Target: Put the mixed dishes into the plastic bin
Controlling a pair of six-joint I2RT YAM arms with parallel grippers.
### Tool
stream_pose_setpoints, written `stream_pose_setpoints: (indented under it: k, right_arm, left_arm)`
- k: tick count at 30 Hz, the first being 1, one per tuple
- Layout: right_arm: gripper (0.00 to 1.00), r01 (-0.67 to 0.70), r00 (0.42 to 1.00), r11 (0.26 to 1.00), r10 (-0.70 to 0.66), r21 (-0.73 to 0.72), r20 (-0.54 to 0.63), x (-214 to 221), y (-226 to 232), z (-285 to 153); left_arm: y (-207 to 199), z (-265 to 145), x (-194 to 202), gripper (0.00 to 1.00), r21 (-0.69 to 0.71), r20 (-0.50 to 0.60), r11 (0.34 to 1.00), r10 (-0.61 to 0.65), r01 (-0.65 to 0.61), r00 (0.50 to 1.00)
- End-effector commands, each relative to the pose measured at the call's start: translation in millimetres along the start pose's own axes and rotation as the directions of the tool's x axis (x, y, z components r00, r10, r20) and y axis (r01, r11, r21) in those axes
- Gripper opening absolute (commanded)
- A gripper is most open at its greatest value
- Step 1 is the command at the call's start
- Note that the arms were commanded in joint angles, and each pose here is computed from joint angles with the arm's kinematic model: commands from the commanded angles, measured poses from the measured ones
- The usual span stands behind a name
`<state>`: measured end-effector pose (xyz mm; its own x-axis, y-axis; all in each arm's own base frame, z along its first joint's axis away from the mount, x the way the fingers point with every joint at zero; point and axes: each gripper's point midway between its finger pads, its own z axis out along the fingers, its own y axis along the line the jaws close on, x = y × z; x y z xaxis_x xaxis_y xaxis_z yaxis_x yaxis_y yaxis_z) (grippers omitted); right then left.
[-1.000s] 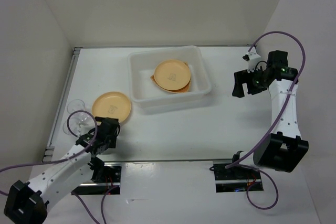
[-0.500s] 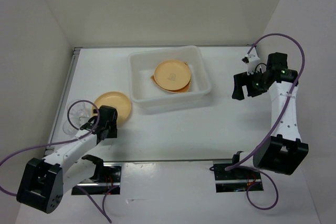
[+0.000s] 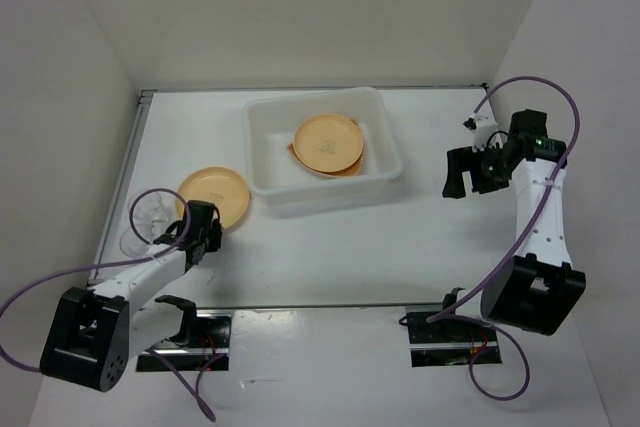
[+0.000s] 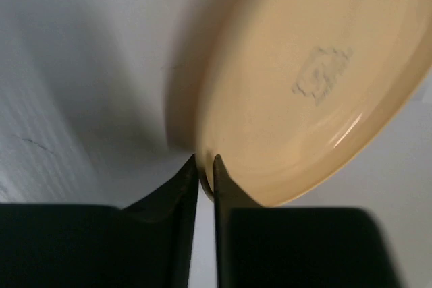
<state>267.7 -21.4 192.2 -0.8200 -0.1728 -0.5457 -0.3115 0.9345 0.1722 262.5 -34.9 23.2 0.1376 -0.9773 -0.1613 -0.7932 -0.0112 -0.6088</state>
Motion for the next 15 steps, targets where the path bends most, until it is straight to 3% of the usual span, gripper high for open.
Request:
stream_pose_setpoints:
  k: [1, 2, 3, 6, 7, 10, 11, 15]
  right_arm:
    - [0.94, -0.018, 0.999, 0.999, 0.017, 0.034, 0.035, 0, 0, -8]
    - [0.94, -0.018, 0.999, 0.999, 0.017, 0.034, 0.035, 0, 0, -8]
    - [0.94, -0.028, 0.999, 0.999, 0.027, 0.033, 0.035, 0, 1, -8]
    - [0.94, -0.057, 0.997, 0.997, 0.054, 0.058, 0.049, 0, -3, -5]
    - [0.92, -0.066, 0.997, 0.995, 0.062, 0.080, 0.053, -1, -8, -3]
    - [0.91, -0.095, 0.993, 0.990, 0.087, 0.103, 0.076, -3, -12, -1]
    - [0.91, -0.088, 0.993, 0.990, 0.078, 0.109, 0.092, -6, -12, -3]
    - [0.90, -0.127, 0.989, 0.984, 0.116, 0.127, 0.091, -1, -17, 4]
  left_arm:
    - [-28, -1, 7, 0.17, 0.045, -0.030, 0.998, 0.052, -0.051, 0.998]
    - [-24, -2, 6, 0.01, 0.009, -0.026, 0.998, 0.063, -0.063, 0.998]
    - [-40, -8, 5, 0.00, 0.033, -0.019, 0.997, 0.076, -0.075, 0.997]
    - [-62, -13, -8, 0.00, 0.038, 0.033, 0.992, 0.123, -0.124, 0.992]
    - [-91, -25, -8, 0.00, 0.094, 0.036, 0.983, 0.155, -0.158, 0.987]
    - [-122, -39, -27, 0.00, 0.102, 0.116, 0.972, 0.199, -0.211, 0.973]
    - [-149, -53, -35, 0.00, 0.149, 0.147, 0.967, 0.185, -0.206, 0.972]
    - [-187, -83, -72, 0.00, 0.198, 0.255, 0.956, 0.162, -0.216, 0.953]
